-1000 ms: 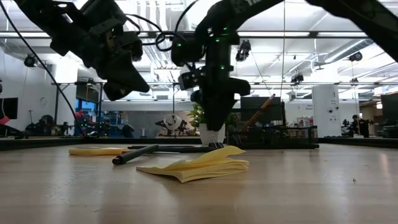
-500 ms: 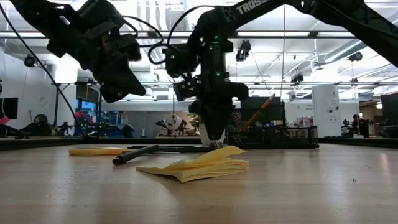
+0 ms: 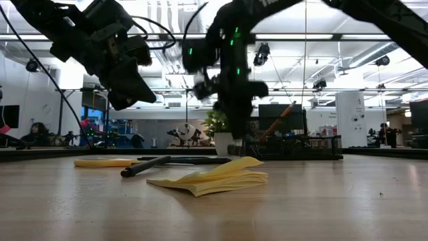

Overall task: Pick and place office supplies into organizer
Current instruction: Put the black binder clip into the desk organizer

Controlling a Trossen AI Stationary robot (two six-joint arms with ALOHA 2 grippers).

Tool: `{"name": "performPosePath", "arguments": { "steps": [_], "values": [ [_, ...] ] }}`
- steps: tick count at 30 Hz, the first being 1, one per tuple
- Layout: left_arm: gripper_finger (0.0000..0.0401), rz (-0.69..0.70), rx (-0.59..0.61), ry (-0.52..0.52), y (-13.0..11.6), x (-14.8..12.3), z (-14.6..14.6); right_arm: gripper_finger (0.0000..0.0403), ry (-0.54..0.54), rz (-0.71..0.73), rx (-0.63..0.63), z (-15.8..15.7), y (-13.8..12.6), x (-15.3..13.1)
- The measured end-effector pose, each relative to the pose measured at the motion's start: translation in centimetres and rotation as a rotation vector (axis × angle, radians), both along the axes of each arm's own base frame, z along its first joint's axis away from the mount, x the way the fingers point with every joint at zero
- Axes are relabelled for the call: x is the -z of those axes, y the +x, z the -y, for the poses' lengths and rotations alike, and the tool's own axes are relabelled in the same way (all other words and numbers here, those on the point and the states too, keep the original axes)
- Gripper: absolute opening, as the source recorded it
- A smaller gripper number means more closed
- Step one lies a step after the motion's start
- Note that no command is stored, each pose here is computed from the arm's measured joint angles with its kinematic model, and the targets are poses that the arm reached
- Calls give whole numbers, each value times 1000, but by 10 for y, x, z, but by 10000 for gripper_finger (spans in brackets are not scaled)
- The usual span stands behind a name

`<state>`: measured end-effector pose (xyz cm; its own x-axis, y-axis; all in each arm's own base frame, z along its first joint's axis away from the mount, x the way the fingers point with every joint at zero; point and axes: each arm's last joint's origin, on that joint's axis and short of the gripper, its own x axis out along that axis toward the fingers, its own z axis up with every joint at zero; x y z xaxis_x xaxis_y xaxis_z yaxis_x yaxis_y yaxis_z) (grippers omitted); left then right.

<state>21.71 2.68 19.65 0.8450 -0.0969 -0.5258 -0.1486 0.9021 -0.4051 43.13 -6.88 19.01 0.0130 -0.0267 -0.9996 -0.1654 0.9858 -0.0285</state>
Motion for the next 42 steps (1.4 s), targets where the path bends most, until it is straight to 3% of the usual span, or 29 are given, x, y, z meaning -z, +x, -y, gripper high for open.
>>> {"name": "performPosePath", "arguments": {
  "steps": [5,9,18,27,31,36,42],
  "values": [
    [0,1,1,2,0,0,0,8,-111,55,192,3,-21,-52],
    [0,8,15,25,1,-1,0,8,-106,-20,335,9,-36,-53],
    [0,6,14,23,1,-1,0,28,-109,252,78,4,-3,-40],
    [0,-6,14,21,0,0,0,132,-107,120,27,24,2,4],
    [0,-8,14,21,-1,1,0,160,-102,95,1,24,4,14],
    [0,-15,15,21,-2,3,0,161,-88,94,0,25,4,16],
    [0,-38,26,34,-4,7,0,117,-23,101,7,25,3,18]
  ]
}}
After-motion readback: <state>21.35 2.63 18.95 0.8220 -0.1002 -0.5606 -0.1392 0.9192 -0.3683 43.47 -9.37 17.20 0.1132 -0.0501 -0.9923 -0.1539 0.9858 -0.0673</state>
